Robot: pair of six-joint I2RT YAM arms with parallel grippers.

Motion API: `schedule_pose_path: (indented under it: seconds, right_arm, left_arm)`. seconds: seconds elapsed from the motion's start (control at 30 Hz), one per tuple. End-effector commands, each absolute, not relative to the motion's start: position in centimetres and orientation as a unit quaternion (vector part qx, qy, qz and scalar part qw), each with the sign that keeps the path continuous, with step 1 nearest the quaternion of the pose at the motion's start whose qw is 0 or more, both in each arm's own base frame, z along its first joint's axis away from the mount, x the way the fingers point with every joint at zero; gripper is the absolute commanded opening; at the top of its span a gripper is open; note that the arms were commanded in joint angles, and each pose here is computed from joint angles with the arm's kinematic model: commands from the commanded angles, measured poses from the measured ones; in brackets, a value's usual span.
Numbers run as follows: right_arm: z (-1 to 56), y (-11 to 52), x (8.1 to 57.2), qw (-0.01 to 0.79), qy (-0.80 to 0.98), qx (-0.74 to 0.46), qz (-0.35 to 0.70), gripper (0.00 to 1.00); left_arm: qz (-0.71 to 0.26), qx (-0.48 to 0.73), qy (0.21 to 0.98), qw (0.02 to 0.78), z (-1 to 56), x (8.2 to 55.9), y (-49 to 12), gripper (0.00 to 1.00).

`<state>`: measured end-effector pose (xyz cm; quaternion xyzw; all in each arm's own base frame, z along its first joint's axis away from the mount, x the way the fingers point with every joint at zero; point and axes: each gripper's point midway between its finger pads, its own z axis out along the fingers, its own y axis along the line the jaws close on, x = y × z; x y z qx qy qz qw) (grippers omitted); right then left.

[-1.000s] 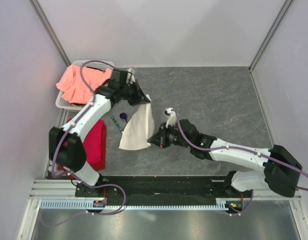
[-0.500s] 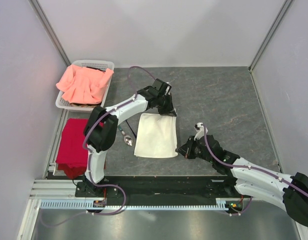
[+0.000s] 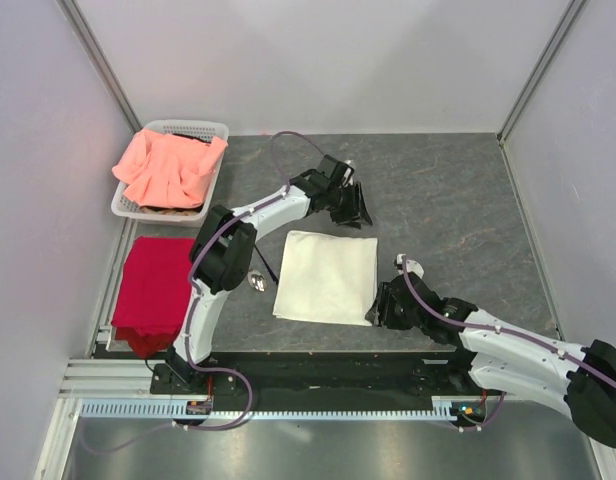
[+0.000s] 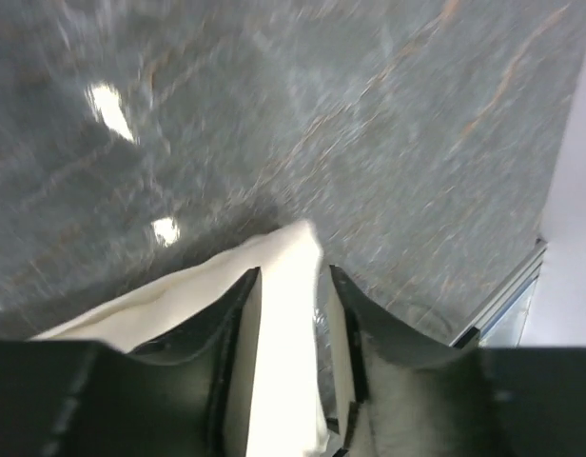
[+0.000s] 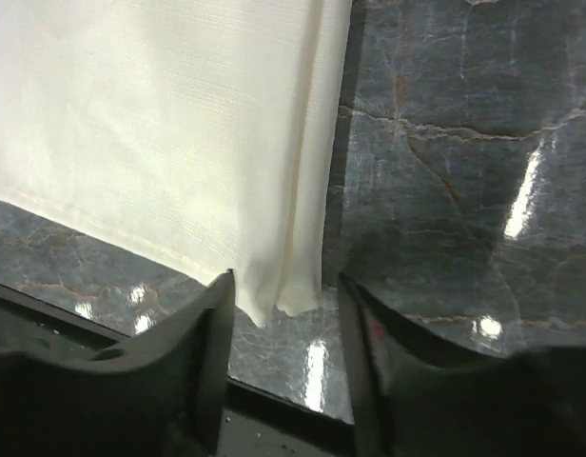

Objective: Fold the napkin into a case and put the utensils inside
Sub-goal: Turn over the upper triangle folded napkin at the center of the board, then smooth out the lower triangle-folded napkin at the center of the board.

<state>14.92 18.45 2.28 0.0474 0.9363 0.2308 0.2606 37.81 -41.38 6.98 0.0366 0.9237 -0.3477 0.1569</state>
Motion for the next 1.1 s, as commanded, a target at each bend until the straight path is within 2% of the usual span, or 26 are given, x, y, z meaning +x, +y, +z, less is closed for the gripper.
schedule_pose_path:
  seconds: [0.0, 0.03, 0.1, 0.13, 0.2, 0.27, 0.47, 0.5, 0.53, 0.6, 0.63, 0.73, 0.8, 0.83, 0.93, 1.07]
  right_arm:
    - [2.9, 16.7, 14.0, 0.23, 0.958, 0.035, 0.169, 0.62]
    - [3.2, 16.8, 14.2, 0.232, 0.957, 0.036, 0.169, 0.68]
    - [4.4, 17.0, 15.3, 0.248, 0.953, 0.038, 0.169, 0.75]
    - [4.6, 16.8, 15.8, 0.252, 0.954, 0.034, 0.159, 0.8]
    - [5.7, 16.7, 17.5, 0.265, 0.951, 0.039, 0.153, 0.81]
    - [6.2, 16.3, 19.5, 0.268, 0.953, 0.034, 0.139, 0.82]
    - [6.7, 16.8, 21.9, 0.262, 0.953, 0.017, 0.149, 0.72]
    - [6.7, 16.7, 22.0, 0.262, 0.953, 0.019, 0.15, 0.69]
    - [6.9, 17.0, 21.9, 0.262, 0.951, 0.018, 0.162, 0.63]
    - [6.7, 17.2, 21.5, 0.255, 0.951, 0.021, 0.174, 0.53]
    - [6.4, 17.5, 20.7, 0.244, 0.951, 0.018, 0.19, 0.51]
    - [6.3, 17.9, 19.5, 0.24, 0.944, 0.032, 0.225, 0.46]
    - [5.6, 17.9, 18.2, 0.224, 0.944, 0.039, 0.241, 0.43]
    - [5.9, 18.1, 18.0, 0.229, 0.939, 0.039, 0.253, 0.43]
    - [5.2, 17.9, 16.9, 0.221, 0.938, 0.044, 0.265, 0.41]
    - [4.2, 17.3, 15.8, 0.219, 0.937, 0.053, 0.269, 0.39]
  left_arm:
    - [-0.399, 0.077, 0.881, 0.243, 15.5, 40.2, -41.5, 0.49]
    - [-0.402, 0.081, 0.88, 0.24, 15.7, 39.8, -41.2, 0.53]
    - [-0.417, 0.092, 0.873, 0.235, 17.2, 38.8, -40.7, 0.63]
    - [-0.424, 0.098, 0.867, 0.242, 18.9, 38.2, -40.4, 0.64]
    - [-0.416, 0.096, 0.875, 0.23, 18.8, 37.1, -39.4, 0.64]
    - [-0.421, 0.102, 0.871, 0.234, 20.4, 35.9, -38.5, 0.6]
    - [-0.423, 0.102, 0.879, 0.194, 19.1, 29.8, -35.8, 0.41]
    - [-0.417, 0.101, 0.886, 0.178, 17.2, 28.3, -35.3, 0.4]
    - [-0.419, 0.104, 0.885, 0.173, 17.0, 27.2, -35.3, 0.4]
    - [-0.407, 0.122, 0.891, 0.159, 15.5, 23.9, -35.8, 0.48]
    - [-0.399, 0.13, 0.893, 0.163, 14.9, 23.2, -36.1, 0.55]
    - [-0.375, 0.163, 0.901, 0.146, 12.4, 19.9, -37.4, 0.59]
    - [-0.361, 0.182, 0.905, 0.131, 10.6, 18.2, -38.4, 0.57]
    - [-0.358, 0.187, 0.906, 0.125, 10.0, 17.7, -38.8, 0.53]
    - [-0.347, 0.202, 0.909, 0.114, 8.6, 16.5, -40.1, 0.48]
    - [-0.34, 0.22, 0.907, 0.113, 8.1, 15.6, -41.4, 0.45]
